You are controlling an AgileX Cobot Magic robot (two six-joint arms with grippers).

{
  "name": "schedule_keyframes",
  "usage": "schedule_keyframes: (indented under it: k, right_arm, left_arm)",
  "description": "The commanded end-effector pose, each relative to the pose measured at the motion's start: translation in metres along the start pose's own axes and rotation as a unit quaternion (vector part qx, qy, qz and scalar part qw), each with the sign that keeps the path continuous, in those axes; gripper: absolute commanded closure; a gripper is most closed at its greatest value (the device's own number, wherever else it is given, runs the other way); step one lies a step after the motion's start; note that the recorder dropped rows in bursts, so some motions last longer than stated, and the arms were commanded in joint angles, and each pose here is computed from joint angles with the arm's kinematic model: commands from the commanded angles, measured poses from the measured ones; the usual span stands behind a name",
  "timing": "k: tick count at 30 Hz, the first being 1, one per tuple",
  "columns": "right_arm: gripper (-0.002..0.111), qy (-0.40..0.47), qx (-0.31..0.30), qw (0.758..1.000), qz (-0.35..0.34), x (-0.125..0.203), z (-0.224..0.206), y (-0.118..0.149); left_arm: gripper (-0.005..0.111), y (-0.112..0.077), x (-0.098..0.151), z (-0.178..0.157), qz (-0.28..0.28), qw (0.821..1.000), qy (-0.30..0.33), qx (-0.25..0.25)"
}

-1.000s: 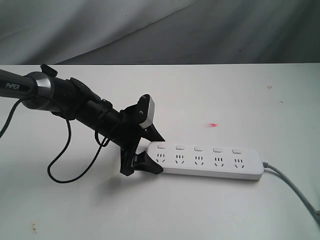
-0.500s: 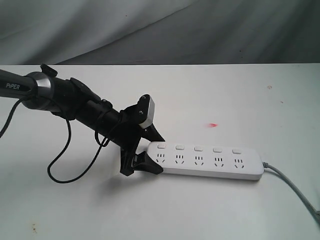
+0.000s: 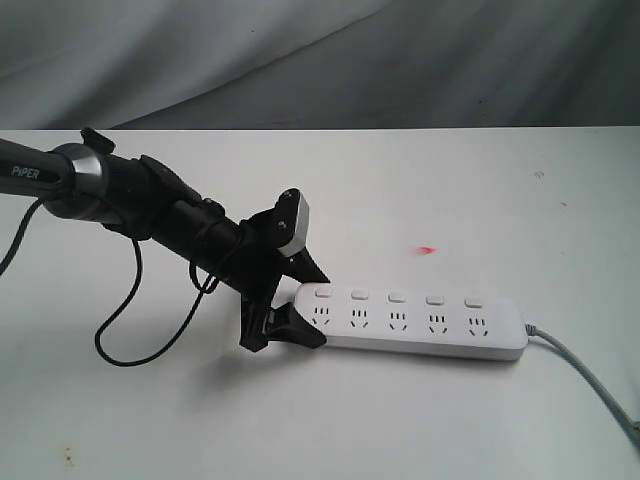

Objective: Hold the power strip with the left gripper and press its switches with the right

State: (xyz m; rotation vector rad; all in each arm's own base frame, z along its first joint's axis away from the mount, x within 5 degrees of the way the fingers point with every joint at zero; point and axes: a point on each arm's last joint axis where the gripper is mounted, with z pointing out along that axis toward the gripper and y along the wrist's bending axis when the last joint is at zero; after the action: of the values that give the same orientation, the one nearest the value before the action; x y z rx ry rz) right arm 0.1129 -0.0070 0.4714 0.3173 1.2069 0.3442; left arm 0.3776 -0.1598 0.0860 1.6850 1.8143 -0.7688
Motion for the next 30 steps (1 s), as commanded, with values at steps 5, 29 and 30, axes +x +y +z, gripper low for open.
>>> schedule_keyframes:
  k: [5, 29, 30]
  right_arm:
    - [0.108, 0.123, 0.01, 0.98, -0.158, -0.048, 0.091, 0.027]
    - [0.108, 0.531, -0.245, 0.746, -0.319, 0.153, 0.201, -0.037]
    - [0.108, 0.547, -0.254, 0.736, -0.307, 0.167, 0.202, -0.042]
  left_arm:
    - [0.107, 0.001, -0.002, 0.001, 0.005, 1.0, -0.004, 0.002]
    - [0.107, 0.001, -0.002, 0.001, 0.005, 1.0, -0.004, 0.002]
    - [0.107, 0.001, -0.002, 0.001, 0.005, 1.0, -0.004, 0.002]
